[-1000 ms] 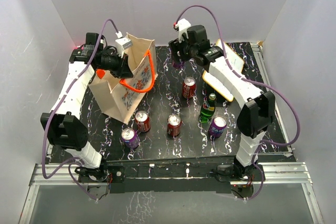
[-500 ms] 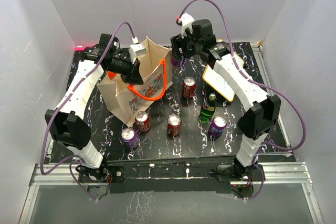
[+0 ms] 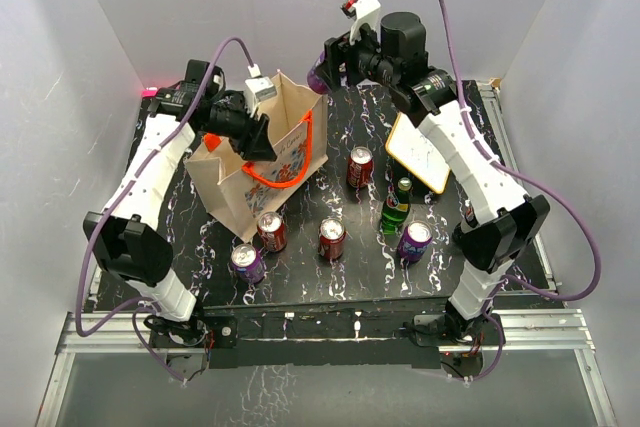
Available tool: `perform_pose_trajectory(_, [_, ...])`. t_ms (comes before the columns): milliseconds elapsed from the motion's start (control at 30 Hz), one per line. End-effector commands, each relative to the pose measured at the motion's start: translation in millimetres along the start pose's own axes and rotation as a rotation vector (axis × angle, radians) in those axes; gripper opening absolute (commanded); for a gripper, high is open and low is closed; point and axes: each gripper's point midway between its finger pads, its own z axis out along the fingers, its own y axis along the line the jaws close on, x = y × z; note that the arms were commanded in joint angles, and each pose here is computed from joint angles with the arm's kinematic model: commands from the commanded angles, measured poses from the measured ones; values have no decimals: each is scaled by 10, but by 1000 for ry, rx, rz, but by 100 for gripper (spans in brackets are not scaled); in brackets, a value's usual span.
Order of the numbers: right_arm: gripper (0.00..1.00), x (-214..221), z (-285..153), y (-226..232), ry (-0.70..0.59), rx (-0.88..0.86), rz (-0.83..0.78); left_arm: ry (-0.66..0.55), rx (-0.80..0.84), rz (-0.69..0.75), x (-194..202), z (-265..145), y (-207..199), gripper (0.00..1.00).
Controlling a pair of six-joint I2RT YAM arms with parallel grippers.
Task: Place the beverage into the canvas bag
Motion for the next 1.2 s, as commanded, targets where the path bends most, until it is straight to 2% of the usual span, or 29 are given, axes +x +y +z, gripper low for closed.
perform_pose_trajectory(0, [8, -1058, -257, 320, -318, -77, -50, -136, -52, 90, -502, -297, -166, 55])
perform_pose_trajectory(133, [8, -1012, -59, 459, -308, -125, -45, -183, -167, 102, -729, -456, -45, 78])
perform_pose_trajectory(200, [8, -991, -6, 510, -305, -142, -35, -194, -245, 70, -776, -531, 81, 82])
perform_pose_trajectory(367, [8, -930, 126, 606, -293, -181, -6, -234, -432, -107, -708, -776, 555, 80])
perform_pose_trajectory(533, [8, -818, 220, 673, -266, -209, 9, -229, -520, -213, -502, -906, 878, 80])
perform_pose_trajectory(767, [8, -610, 369, 681, -214, -224, 12, -163, -433, -256, -255, -686, 904, 80])
perform_pose_trajectory(867, [8, -512, 443, 684, -191, -231, 21, -134, -455, -277, -148, -640, 992, 80])
perform_pose_trajectory(1167, [8, -125, 522, 714, -80, -249, 34, -129, -494, -308, -128, -563, 1228, 69])
